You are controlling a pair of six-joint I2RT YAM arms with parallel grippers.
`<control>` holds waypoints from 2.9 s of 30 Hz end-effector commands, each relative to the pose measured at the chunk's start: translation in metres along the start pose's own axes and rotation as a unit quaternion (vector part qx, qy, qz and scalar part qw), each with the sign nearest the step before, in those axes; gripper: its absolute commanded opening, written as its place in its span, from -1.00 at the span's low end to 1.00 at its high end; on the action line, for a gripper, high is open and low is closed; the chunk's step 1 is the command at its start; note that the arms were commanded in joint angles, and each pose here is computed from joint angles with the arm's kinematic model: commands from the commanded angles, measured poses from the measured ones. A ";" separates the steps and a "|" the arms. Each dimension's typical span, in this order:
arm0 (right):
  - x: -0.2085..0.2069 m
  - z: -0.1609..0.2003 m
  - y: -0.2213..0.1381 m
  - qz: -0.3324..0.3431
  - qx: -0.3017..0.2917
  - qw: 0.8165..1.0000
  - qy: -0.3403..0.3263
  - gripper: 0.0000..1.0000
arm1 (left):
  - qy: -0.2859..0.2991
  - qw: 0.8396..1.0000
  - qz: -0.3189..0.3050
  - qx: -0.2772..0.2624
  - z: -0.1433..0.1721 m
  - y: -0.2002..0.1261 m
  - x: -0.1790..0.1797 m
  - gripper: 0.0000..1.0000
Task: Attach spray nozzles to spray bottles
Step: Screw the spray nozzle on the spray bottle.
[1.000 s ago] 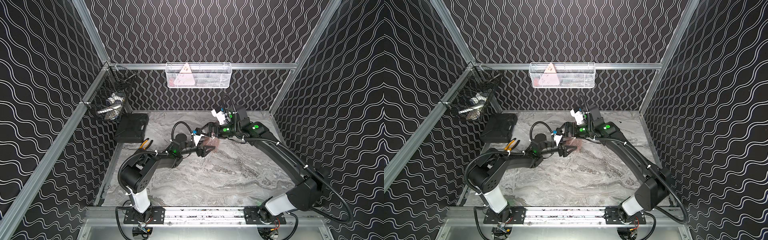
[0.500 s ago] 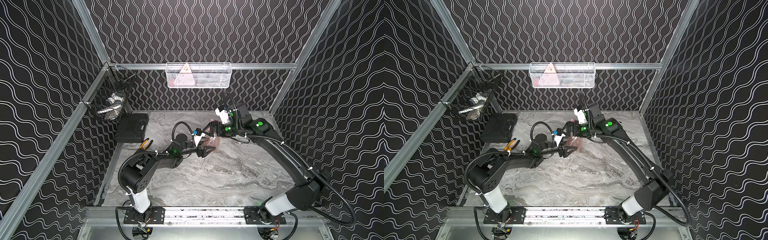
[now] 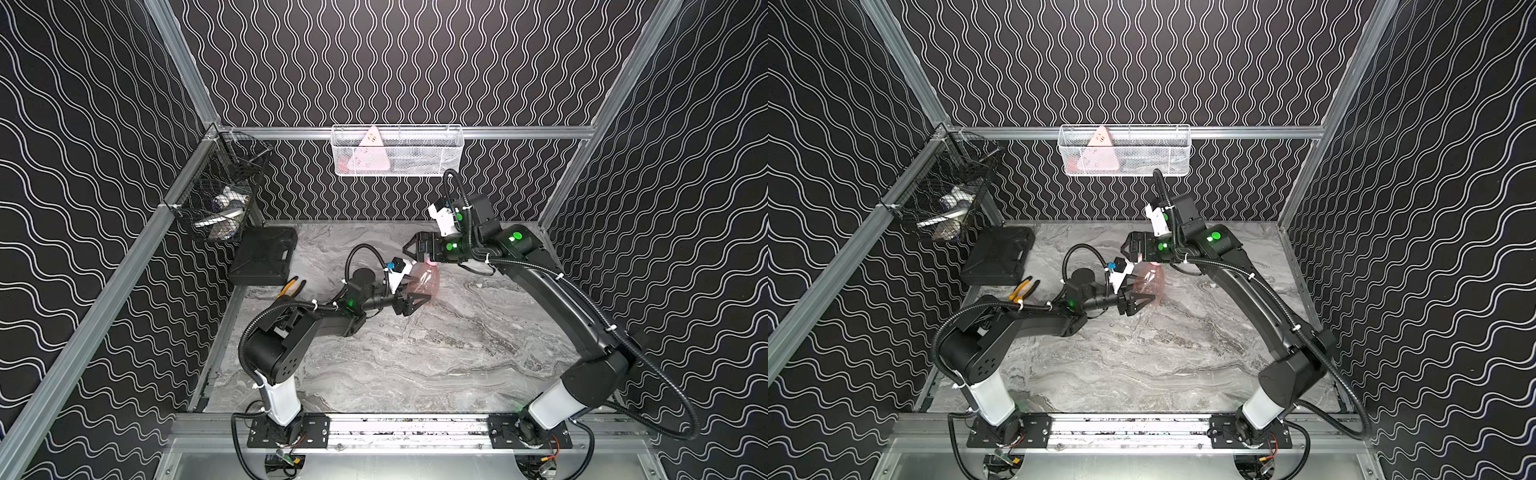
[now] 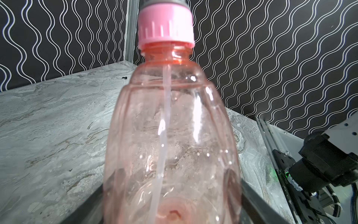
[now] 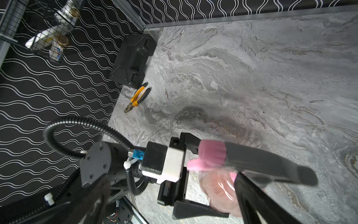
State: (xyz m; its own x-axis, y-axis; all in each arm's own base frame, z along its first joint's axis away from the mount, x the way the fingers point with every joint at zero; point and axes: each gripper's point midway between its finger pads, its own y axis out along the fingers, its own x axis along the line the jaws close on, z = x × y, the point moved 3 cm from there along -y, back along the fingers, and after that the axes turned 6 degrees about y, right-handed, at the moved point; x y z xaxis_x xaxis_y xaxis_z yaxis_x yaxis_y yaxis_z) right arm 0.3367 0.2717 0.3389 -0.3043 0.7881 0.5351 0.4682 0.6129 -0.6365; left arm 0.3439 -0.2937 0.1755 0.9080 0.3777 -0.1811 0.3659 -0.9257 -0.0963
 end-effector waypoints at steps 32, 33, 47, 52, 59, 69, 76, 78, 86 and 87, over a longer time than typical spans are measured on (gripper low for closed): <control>-0.054 -0.015 -0.020 0.153 0.034 0.986 -0.055 0.53 | 0.035 0.999 -0.008 -0.001 -0.008 0.003 0.000 -0.38; -0.055 -0.011 -0.017 0.148 0.040 0.987 -0.054 0.53 | 0.033 0.999 -0.008 -0.003 -0.009 0.003 0.001 -0.38; -0.067 0.012 0.012 0.130 0.076 0.988 -0.037 0.16 | 0.035 0.999 -0.004 -0.006 -0.013 0.002 -0.002 -0.38; -0.064 0.005 0.016 0.122 0.066 0.990 -0.033 0.10 | 0.032 0.999 -0.002 -0.006 -0.012 0.002 -0.003 -0.38; -0.064 0.003 0.023 0.121 0.072 0.990 -0.027 -0.09 | 0.036 0.999 -0.003 -0.006 -0.013 0.001 -0.004 -0.38; -0.067 0.010 0.024 0.123 0.082 0.989 -0.022 -0.10 | 0.037 0.999 -0.002 -0.007 -0.014 0.002 -0.004 -0.38; -0.069 0.009 0.026 0.128 0.080 0.988 -0.021 -0.13 | 0.039 0.999 -0.002 -0.004 -0.014 0.002 -0.004 -0.38; -0.068 0.008 0.026 0.126 0.079 0.989 -0.021 -0.24 | 0.039 0.999 -0.003 -0.003 -0.014 0.002 -0.004 -0.37; -0.071 0.007 0.026 0.144 0.071 0.987 0.010 -0.57 | 0.037 0.999 -0.011 -0.002 -0.015 0.003 0.000 -0.40; -0.074 0.006 0.026 0.154 0.066 0.985 0.028 -0.65 | 0.036 0.999 -0.016 -0.001 -0.014 0.004 0.002 -0.42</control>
State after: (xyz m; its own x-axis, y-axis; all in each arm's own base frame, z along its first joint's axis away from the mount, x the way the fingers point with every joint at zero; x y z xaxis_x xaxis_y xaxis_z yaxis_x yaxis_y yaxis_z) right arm 0.3642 0.2321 0.2798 -0.1944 0.9254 0.3252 0.4031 0.3776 -0.8336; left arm 0.3459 -0.2965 0.1822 0.9090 0.3933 -0.1379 0.3798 -0.9180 -0.1146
